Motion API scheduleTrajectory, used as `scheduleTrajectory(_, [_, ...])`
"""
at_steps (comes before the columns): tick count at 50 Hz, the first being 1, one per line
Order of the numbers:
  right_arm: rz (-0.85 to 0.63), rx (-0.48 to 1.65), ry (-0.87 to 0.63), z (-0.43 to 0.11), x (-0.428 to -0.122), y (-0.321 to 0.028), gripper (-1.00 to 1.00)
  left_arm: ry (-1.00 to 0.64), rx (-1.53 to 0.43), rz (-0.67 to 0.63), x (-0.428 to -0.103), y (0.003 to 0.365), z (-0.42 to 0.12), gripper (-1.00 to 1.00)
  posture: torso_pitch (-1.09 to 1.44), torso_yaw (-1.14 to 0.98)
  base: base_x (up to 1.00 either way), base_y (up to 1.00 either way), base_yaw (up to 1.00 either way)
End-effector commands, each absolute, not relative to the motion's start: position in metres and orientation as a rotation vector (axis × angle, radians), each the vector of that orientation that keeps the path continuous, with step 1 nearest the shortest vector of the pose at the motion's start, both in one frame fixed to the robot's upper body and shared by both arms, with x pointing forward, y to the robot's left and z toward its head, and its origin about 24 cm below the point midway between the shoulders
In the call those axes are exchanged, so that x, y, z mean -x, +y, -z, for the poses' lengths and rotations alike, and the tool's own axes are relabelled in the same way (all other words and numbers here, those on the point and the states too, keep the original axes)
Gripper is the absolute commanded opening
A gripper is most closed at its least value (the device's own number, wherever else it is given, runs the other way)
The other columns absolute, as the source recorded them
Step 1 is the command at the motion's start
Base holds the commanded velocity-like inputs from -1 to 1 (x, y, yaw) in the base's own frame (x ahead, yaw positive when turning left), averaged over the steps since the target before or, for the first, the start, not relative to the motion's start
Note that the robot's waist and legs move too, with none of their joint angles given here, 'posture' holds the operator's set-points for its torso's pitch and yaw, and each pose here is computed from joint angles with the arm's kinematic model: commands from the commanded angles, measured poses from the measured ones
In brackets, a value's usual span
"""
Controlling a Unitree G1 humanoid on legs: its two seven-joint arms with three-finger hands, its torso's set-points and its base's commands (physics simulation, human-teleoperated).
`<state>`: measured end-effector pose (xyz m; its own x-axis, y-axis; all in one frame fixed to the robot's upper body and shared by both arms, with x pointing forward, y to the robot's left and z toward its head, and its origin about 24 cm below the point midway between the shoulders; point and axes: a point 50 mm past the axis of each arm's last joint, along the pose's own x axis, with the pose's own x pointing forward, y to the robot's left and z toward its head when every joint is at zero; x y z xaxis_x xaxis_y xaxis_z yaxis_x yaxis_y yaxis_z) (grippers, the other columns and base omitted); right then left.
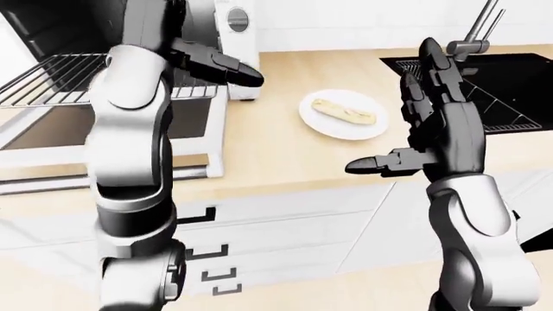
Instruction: Place the baguette on the rack of the toaster oven.
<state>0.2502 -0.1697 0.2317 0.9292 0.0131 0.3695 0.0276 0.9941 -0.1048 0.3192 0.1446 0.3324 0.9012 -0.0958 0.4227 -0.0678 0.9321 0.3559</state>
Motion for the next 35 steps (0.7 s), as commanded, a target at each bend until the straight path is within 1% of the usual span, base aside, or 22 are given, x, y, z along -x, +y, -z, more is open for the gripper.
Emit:
scheduleTrajectory(1, [0.023,0.119,-0.461,-0.245,-0.243,-0.172,1.00,-0.564,-0.406,0.032,-0.314,0.135,-0.358,1.00,0.00,-0.07,0.00,0.00,0.00])
scheduleTrajectory(8, [0.042,0.114,-0.469,-0.247,-0.240,-0.174,1.00,-0.615,-0.466,0.082,-0.333,0.109,-0.386,1.00,0.00,-0.11,0.00,0.00,0.00])
scheduleTrajectory(14, [0.060,0.110,-0.474,-0.247,-0.234,-0.178,1.00,-0.621,-0.477,0.123,-0.355,0.088,-0.391,1.00,0.00,-0.14,0.00,0.00,0.00])
scheduleTrajectory(22, [0.066,0.100,-0.470,-0.244,-0.231,-0.179,1.00,-0.629,-0.510,0.169,-0.371,0.066,-0.395,1.00,0.00,-0.18,0.00,0.00,0.00])
scheduleTrajectory(29, [0.077,0.095,-0.464,-0.243,-0.229,-0.180,1.00,-0.626,-0.566,0.218,-0.388,0.038,-0.386,1.00,0.00,-0.21,0.00,0.00,0.00])
scheduleTrajectory(31, [0.076,0.095,-0.466,-0.243,-0.228,-0.180,1.00,-0.626,-0.604,0.217,-0.392,0.030,-0.380,1.00,0.00,-0.22,0.00,0.00,0.00])
scheduleTrajectory(33, [0.070,0.096,-0.464,-0.241,-0.227,-0.180,1.00,-0.624,-0.688,0.204,-0.395,0.024,-0.372,1.00,0.00,-0.23,0.00,0.00,0.00])
scheduleTrajectory(35, [0.070,0.104,-0.465,-0.242,-0.226,-0.180,1.00,-0.615,-0.724,0.218,-0.397,0.019,-0.366,1.00,0.00,-0.24,0.00,0.00,0.00])
